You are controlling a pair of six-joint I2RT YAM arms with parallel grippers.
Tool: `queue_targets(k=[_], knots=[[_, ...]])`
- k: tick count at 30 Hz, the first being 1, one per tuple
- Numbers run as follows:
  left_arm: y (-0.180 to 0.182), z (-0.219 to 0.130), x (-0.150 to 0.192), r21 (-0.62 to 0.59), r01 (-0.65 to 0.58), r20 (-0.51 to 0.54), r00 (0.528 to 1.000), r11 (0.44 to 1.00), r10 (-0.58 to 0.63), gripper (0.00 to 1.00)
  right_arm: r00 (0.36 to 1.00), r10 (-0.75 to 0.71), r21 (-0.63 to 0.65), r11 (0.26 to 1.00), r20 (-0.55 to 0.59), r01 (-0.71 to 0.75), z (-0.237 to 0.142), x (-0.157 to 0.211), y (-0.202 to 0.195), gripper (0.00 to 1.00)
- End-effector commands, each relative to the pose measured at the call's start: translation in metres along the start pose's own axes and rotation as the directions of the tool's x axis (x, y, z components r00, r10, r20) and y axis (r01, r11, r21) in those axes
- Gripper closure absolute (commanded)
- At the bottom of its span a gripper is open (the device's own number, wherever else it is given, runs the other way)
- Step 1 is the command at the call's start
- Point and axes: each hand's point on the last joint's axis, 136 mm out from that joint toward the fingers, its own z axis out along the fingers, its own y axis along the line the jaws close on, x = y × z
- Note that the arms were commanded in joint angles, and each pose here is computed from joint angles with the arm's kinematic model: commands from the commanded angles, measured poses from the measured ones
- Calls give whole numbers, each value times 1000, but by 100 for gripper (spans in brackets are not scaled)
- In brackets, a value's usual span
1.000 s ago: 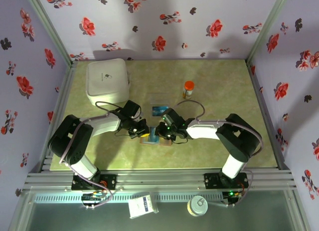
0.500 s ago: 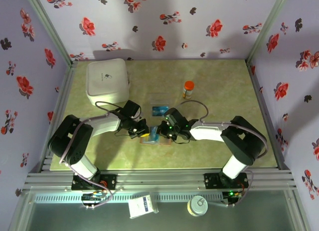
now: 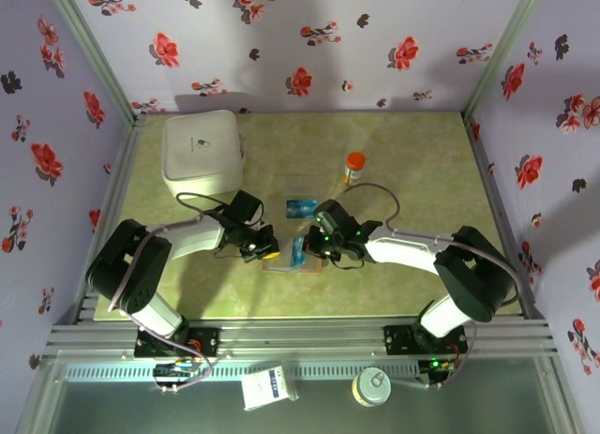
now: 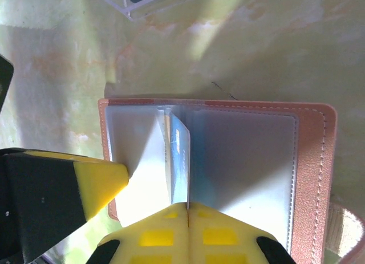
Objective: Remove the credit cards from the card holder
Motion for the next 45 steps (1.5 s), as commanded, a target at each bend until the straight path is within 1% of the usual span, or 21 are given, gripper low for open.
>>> queue_targets(k=[1,3,9,12,15,19,22,24,28,32,34,37,39,45], knots=[[-2,-5,0,6,18,22,1000,1000,-18,100,998,-61,63,996,10,60,-11,-7,-3,97],[-7,-9,-2,21,13,36,999,1000,-13,99,996,-93,80,993,17,92,-17,-10,0,98],[-18,-19,-12,63,-3,80,997,998,-2,91,976,-217,138,967,1,215,-30,-20,7,99],[-17,-22,-16,72,0,99,995,997,-7,89,948,-316,160,935,-33,317,-34,-23,10,100],[-16,-25,-20,78,4,110,994,997,-13,87,898,-432,167,883,-80,440,-37,-22,12,99],[-11,-28,-23,77,9,123,992,997,-18,86,773,-611,169,754,-171,634,-36,-22,8,100],[-5,-30,-26,79,26,135,990,997,-36,84,670,-699,164,652,-249,740,-35,-25,6,100],[-2,-31,-27,80,32,140,989,996,-43,83,605,-747,143,591,-274,794,-34,-29,10,100],[0,-33,-28,84,39,147,988,996,-51,82,440,-843,53,446,-311,893,-33,-36,20,100],[0,-36,-28,89,41,156,986,995,-55,82,221,-911,-48,253,-349,966,-35,-39,27,100],[0,-40,-28,90,43,167,984,995,-57,81,135,-920,-65,171,-367,983,-34,-45,27,100],[2,-45,-29,91,48,187,980,995,-65,81,33,-925,-113,81,-378,990,-34,-52,31,100],[3,-47,-29,93,48,191,979,994,-65,81,-5,-926,-132,49,-378,990,-33,-60,35,100],[10,-52,-28,84,63,208,975,994,-79,81,-49,-930,-198,26,-364,980,-29,-84,51,100]])
